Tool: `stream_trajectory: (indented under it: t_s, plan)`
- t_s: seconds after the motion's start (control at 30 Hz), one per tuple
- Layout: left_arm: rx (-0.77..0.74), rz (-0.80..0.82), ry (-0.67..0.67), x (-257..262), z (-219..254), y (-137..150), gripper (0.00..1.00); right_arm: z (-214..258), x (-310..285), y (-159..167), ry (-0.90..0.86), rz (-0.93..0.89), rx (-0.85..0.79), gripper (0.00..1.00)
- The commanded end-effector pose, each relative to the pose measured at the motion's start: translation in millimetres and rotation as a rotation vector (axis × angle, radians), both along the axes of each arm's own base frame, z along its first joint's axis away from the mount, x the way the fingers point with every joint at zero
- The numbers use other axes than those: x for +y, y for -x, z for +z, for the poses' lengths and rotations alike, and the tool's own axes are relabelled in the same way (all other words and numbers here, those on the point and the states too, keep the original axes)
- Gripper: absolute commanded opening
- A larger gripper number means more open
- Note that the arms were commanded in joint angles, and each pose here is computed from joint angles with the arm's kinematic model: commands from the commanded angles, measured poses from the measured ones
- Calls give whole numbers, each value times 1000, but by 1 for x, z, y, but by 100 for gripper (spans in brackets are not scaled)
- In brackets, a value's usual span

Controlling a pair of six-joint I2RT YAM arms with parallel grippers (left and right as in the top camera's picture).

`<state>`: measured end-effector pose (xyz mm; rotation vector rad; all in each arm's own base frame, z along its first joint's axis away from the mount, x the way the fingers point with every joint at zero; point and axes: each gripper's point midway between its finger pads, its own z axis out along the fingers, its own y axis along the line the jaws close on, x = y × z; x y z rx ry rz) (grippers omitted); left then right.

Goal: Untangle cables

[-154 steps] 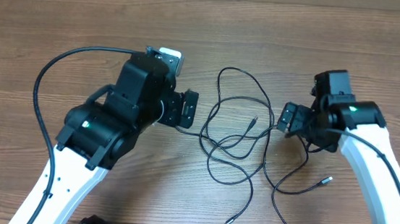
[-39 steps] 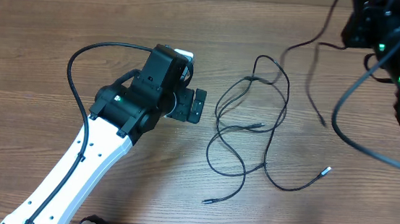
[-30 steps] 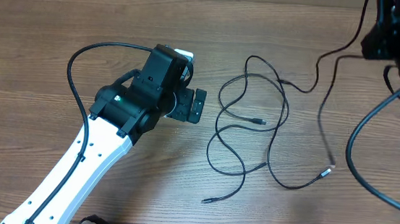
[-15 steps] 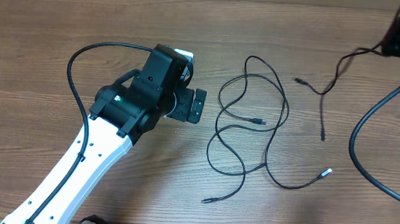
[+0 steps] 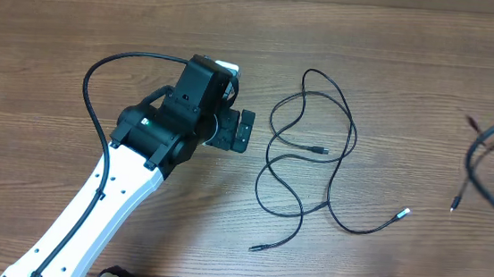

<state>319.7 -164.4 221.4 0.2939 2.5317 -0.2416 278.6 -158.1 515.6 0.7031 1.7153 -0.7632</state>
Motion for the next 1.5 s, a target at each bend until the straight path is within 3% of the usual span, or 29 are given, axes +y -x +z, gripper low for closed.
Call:
stream_trajectory:
  t_s: [0.0, 0.37, 0.53, 0.83, 1.47]
  plan:
    - [-20, -3, -8, 2, 5, -3, 100, -8, -39, 18, -29, -110, 21, 4]
    - [-20, -3, -9, 2, 5, -3, 100, -95, -156, 78, -434, -350, -23, 4]
    - [-20, -3, -9, 2, 5, -3, 100, -144, -194, 73, -643, -276, -54, 4]
    - [-20, -3, -9, 2, 5, -3, 99, -231, -234, 56, -867, -292, 13, 4]
    - [-20, -3, -8, 2, 5, -3, 100, -338, -267, 46, -1067, -335, 110, 4]
